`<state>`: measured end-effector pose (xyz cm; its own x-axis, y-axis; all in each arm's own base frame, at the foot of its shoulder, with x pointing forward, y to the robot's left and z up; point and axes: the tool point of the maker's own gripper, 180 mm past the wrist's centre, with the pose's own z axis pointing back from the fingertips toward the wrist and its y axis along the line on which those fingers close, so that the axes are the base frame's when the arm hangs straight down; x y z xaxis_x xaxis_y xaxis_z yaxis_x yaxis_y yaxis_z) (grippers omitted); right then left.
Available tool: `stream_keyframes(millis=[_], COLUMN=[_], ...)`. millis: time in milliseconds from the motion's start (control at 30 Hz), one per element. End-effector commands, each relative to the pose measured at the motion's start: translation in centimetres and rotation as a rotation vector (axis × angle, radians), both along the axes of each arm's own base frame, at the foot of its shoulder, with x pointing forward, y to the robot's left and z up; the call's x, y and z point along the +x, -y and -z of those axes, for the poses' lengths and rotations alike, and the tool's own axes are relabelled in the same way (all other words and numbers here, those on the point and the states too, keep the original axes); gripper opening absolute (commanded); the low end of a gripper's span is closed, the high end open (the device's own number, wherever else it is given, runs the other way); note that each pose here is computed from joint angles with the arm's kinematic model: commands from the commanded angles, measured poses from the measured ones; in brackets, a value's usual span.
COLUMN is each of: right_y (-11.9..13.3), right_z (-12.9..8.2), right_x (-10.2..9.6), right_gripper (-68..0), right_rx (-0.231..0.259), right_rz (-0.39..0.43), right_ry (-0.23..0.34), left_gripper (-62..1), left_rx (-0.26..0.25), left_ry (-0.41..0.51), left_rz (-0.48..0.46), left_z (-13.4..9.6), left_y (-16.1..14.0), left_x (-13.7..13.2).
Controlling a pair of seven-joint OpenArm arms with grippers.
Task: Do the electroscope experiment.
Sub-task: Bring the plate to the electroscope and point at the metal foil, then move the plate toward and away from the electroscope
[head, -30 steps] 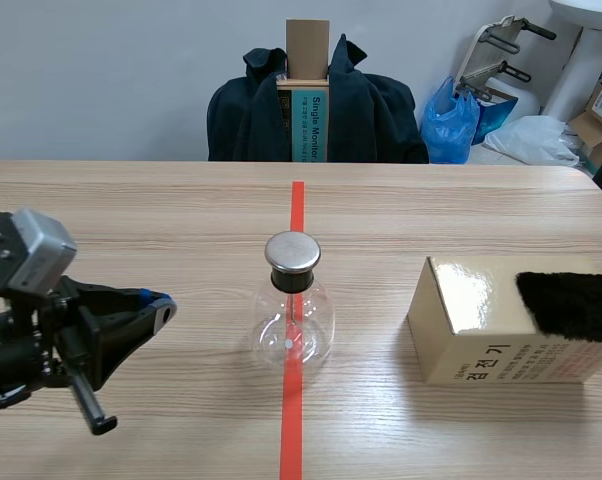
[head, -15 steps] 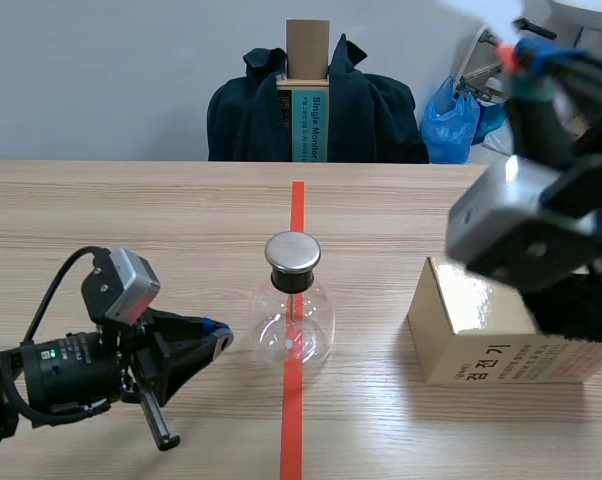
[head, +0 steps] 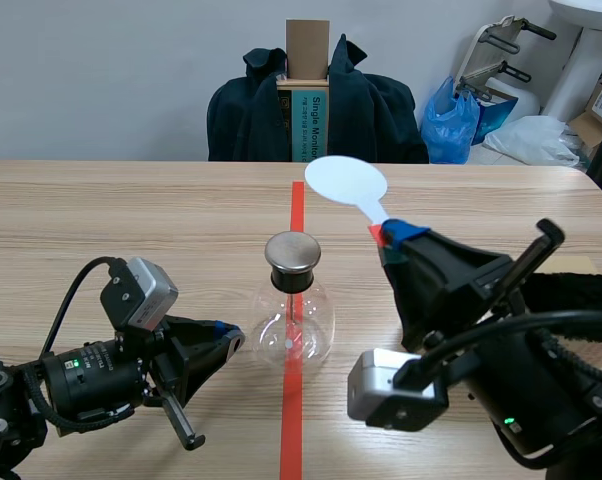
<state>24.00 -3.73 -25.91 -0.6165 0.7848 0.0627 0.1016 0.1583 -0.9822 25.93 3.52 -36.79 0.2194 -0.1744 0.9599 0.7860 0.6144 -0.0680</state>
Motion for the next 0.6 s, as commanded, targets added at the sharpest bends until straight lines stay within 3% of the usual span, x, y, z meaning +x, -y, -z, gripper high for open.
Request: stream_keyframes(millis=[0,267,567], right_y=[0.0,0.2,0.1], right_z=[-0.7,2.3,2.8], right_x=[0.5,0.0,-0.3], right_gripper=[-66.7,-66.7,-66.7], right_rx=[0.001,-0.056,-0.074], right_rz=[0.007,0.006,-0.011], right_ry=[0.035,-0.026,-0.031], left_gripper=[-58.2,-58.2,-58.2], left_rx=[-0.034,-0.034,-0.035], left_ry=[0.030,0.030,0.030], left_rz=[0.003,0.002,0.002], left_z=[-1.2,-1.2,-1.2], left_y=[0.5,0.5,0.5], left_x=[0.4,0.5,0.5])
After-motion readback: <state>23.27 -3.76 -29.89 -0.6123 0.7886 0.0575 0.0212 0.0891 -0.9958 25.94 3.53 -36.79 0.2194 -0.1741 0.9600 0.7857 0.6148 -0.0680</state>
